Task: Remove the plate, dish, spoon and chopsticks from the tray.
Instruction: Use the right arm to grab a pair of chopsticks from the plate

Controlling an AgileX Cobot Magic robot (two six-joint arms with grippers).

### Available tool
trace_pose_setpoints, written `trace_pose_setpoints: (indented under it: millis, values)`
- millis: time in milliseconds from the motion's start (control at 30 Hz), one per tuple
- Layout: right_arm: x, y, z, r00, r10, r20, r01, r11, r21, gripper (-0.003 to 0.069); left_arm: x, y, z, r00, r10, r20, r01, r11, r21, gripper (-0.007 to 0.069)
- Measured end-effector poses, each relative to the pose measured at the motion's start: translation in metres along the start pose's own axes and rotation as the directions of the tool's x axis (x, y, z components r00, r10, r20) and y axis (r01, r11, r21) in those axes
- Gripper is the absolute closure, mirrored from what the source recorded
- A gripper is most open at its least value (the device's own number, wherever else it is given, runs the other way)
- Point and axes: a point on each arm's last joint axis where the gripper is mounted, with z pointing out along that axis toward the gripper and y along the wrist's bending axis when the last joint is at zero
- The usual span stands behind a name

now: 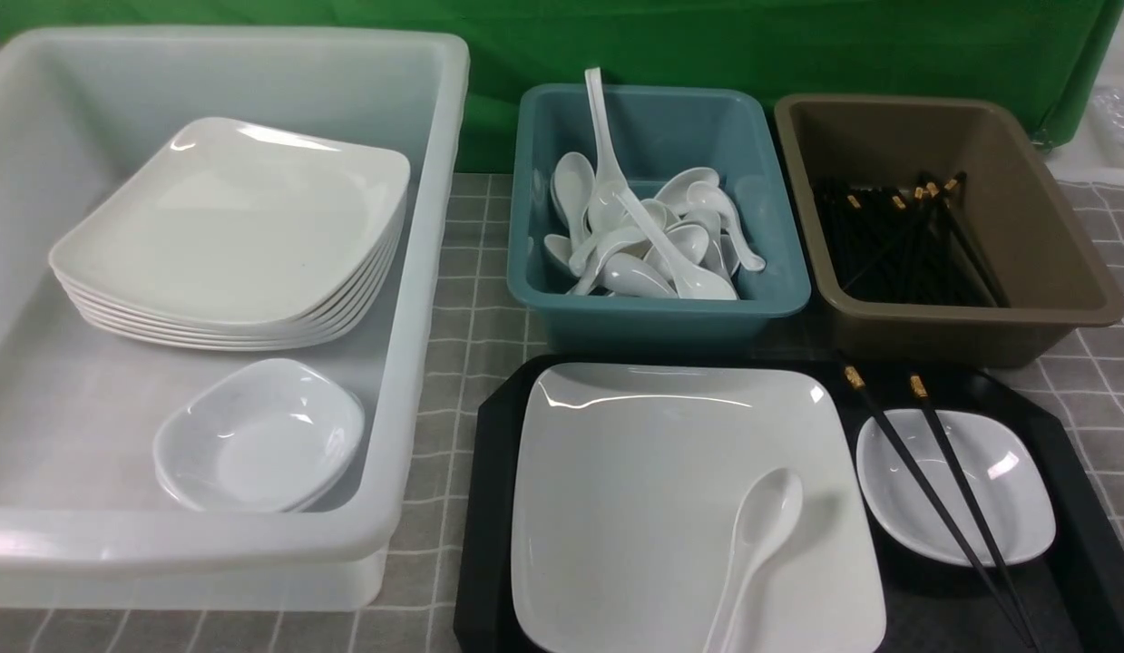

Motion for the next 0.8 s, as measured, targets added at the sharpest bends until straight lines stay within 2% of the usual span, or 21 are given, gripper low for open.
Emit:
trace_pose_setpoints:
  millis: [100,200,300,367,433,467,500,667,700,800]
  values:
    - [0.0,0.0,0.0,1.0,0.0,0.0,0.0,1.0,0.0,0.0421,-0.009,0.0,0.0,0.986,-0.138,0.095,0.137,0.99,0.015,0.0615]
    - [0.0,0.0,0.0,1.0,0.0,0.0,0.0,1.0,0.0,0.0421,-0.016,-0.009,0.001,0.986,-0.16,0.041,0.159,0.987,0.03,0.0615]
    - [0.0,0.0,0.0,1.0,0.0,0.0,0.0,1.0,0.0,0.0421,-0.031,-0.027,0.005,0.996,-0.049,-0.075,0.053,0.997,0.056,0.0615]
    - [0.0,0.0,0.0,1.0,0.0,0.0,0.0,1.0,0.0,0.0421,-0.046,-0.045,0.013,0.976,0.097,-0.194,-0.079,0.992,0.095,0.0615]
    - [0.0,0.0,0.0,1.0,0.0,0.0,0.0,1.0,0.0,0.0421,-0.053,-0.054,0.02,0.949,0.162,-0.271,-0.133,0.984,0.121,0.0615]
    - [0.0,0.0,0.0,1.0,0.0,0.0,0.0,1.0,0.0,0.0421,-0.06,-0.067,0.033,0.883,0.274,-0.382,-0.22,0.959,0.179,0.0615]
    - [0.0,0.0,0.0,1.0,0.0,0.0,0.0,1.0,0.0,0.0421,-0.062,-0.074,0.041,0.839,0.319,-0.441,-0.249,0.945,0.211,0.0615]
    - [0.0,0.0,0.0,1.0,0.0,0.0,0.0,1.0,0.0,0.0421,-0.058,-0.095,0.08,0.673,0.419,-0.609,-0.269,0.906,0.326,0.0615]
    - [0.0,0.0,0.0,1.0,0.0,0.0,0.0,1.0,0.0,0.0421,-0.058,-0.095,0.08,0.673,0.419,-0.609,-0.269,0.906,0.326,0.0615]
    - [0.0,0.0,0.0,1.0,0.0,0.004,0.0,1.0,-0.001,0.0421,-0.046,-0.107,0.096,0.611,0.477,-0.632,-0.26,0.875,0.41,0.0615]
